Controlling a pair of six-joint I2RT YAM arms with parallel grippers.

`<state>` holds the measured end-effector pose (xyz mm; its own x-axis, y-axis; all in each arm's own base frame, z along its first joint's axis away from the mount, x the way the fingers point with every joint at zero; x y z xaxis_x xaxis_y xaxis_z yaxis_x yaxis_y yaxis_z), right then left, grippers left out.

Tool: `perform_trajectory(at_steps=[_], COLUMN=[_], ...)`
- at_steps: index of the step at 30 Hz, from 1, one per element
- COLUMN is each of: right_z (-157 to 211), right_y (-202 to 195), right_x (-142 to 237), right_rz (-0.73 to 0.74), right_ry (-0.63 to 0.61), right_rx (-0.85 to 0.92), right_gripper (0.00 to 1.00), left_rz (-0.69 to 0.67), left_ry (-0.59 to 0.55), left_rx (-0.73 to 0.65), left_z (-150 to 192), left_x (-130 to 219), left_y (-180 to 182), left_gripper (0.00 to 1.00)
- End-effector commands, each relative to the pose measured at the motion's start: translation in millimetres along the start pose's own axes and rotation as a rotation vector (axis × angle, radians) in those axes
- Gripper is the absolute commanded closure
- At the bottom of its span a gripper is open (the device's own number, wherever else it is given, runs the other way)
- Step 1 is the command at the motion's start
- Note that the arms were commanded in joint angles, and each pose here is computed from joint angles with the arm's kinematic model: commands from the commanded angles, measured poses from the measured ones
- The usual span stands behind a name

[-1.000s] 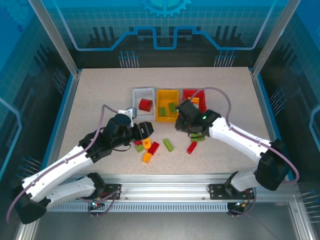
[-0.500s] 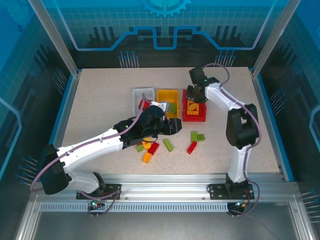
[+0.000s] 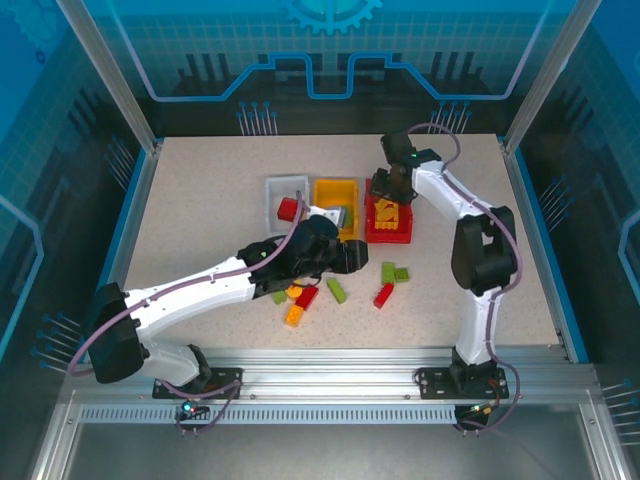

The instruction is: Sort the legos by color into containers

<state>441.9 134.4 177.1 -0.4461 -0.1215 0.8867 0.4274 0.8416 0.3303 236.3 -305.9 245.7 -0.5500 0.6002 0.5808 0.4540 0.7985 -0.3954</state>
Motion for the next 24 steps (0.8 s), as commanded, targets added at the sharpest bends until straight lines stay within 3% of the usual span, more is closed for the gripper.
perform_trajectory(at_steps=[1,5,9,14,16,20,24], right_z=[-4.1,25.5,83.6,166.7,190.1,212.8,216.7], right_y=[-0.8,-11.3,-22.9,-51.8,-72.6,-116.0,-154.5], right_x=[67.8,114.8,148.7,167.5,163.8,163.5,171.5], right_rz=[-0.078,-0.159,-0.331,-0.474,-0.441,-0.342,-0.295], right_ry=[-0.105,-0.167,-0.172,-0.123,-0.087,-0.081,-0.105], right_rx=[0.027,0.112,0.262,0.410,0.401,0.312,0.161], right_gripper=[0.49,0.49,0.46,0.41,0.40,0.41,0.41], left_rz=[-0.067,-0.173,-0.231,-0.287,-0.266,-0.088,-0.031], left_ry=[0.024,0.069,0.115,0.141,0.145,0.178,0.255], left_rx=[0.004,0.048,0.095,0.150,0.153,0.026,-0.206], left_z=[11.2,25.0,45.8,66.3,67.7,60.0,65.0], left_x=[3.9,12.8,22.5,35.6,34.7,8.4,-35.7], left_y=[10.6,29.0,45.7,63.6,61.7,24.2,-18.6], left_gripper=[0.41,0.40,0.40,0.39,0.39,0.38,0.36])
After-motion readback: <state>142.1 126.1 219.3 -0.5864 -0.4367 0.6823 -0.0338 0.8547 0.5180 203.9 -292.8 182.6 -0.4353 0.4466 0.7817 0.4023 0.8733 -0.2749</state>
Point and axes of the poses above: each hand's point on the last joint's axis, 136 mm out from that joint toward the fingers, its own x axis back along the fingers, its own y axis along the line the jaws close on, z = x × y, the point moved 5 cm from there along x, back along the fingers, and after that the axes turned 14 degrees about -x, right-handed, at the moved point
